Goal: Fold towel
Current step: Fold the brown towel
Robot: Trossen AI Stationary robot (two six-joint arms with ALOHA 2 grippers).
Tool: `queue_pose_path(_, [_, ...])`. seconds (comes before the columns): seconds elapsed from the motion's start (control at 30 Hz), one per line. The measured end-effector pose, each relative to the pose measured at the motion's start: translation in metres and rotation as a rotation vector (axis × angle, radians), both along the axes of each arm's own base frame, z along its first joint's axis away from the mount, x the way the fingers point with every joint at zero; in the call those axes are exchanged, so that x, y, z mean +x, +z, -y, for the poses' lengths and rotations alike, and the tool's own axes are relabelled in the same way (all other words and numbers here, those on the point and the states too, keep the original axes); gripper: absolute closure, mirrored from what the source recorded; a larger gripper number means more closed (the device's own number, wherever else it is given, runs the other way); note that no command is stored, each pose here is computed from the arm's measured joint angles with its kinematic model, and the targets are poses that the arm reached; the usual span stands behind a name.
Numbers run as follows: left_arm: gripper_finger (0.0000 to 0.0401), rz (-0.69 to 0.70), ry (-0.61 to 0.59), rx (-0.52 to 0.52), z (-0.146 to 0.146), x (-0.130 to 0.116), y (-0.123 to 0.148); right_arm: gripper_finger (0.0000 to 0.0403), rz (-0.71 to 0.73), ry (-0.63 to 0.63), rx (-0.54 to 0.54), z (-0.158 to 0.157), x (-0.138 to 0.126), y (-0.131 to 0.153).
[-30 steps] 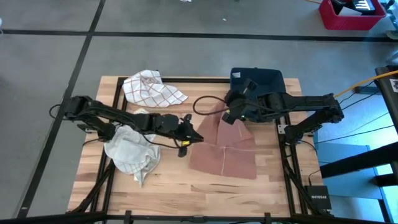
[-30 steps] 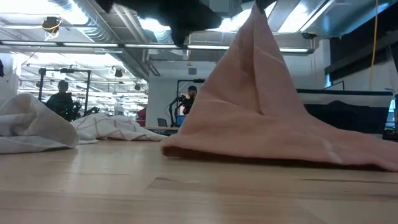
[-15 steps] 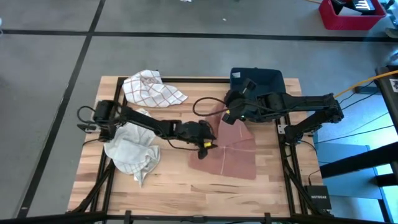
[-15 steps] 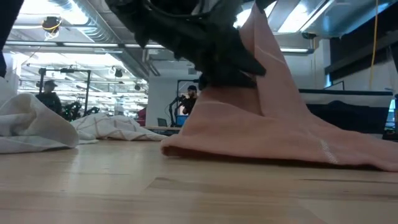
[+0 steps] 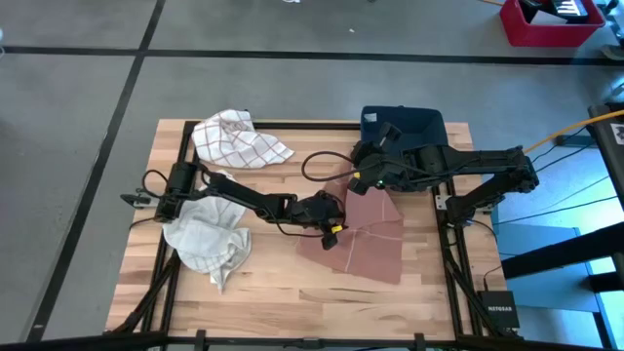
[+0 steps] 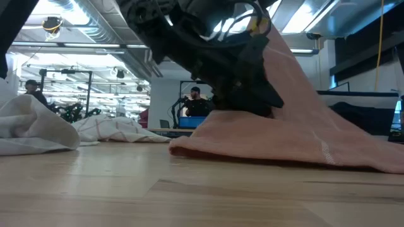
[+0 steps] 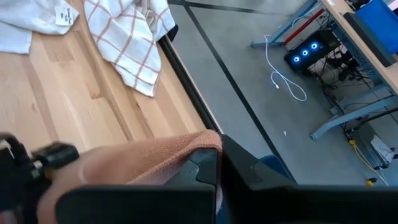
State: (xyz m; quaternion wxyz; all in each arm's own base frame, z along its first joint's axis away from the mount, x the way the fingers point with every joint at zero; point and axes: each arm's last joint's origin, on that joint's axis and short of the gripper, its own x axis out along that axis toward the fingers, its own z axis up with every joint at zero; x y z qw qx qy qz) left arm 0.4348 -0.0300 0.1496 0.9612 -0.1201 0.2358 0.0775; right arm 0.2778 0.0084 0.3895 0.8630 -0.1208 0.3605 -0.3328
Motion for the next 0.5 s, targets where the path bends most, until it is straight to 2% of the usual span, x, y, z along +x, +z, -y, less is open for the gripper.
queue_pose_path(0.13, [0.0219,0.057,0.011,-0.029,0.001,0.004,-0.002,0.0394,0.001,0.000,0.000,0.000,0.000,0.000])
queue_pose_path(0.37, [0.0222,0.080,-0.034,-0.018,0.011,0.008,-0.014,0.0394,0.002,0.000,0.000,0.000,0.000,0.000])
queue_pose_path(0.5, [0.0260,0.092,-0.057,0.008,0.016,0.011,-0.019,0.0393,0.003,0.000,0.000,0.000,0.000,0.000])
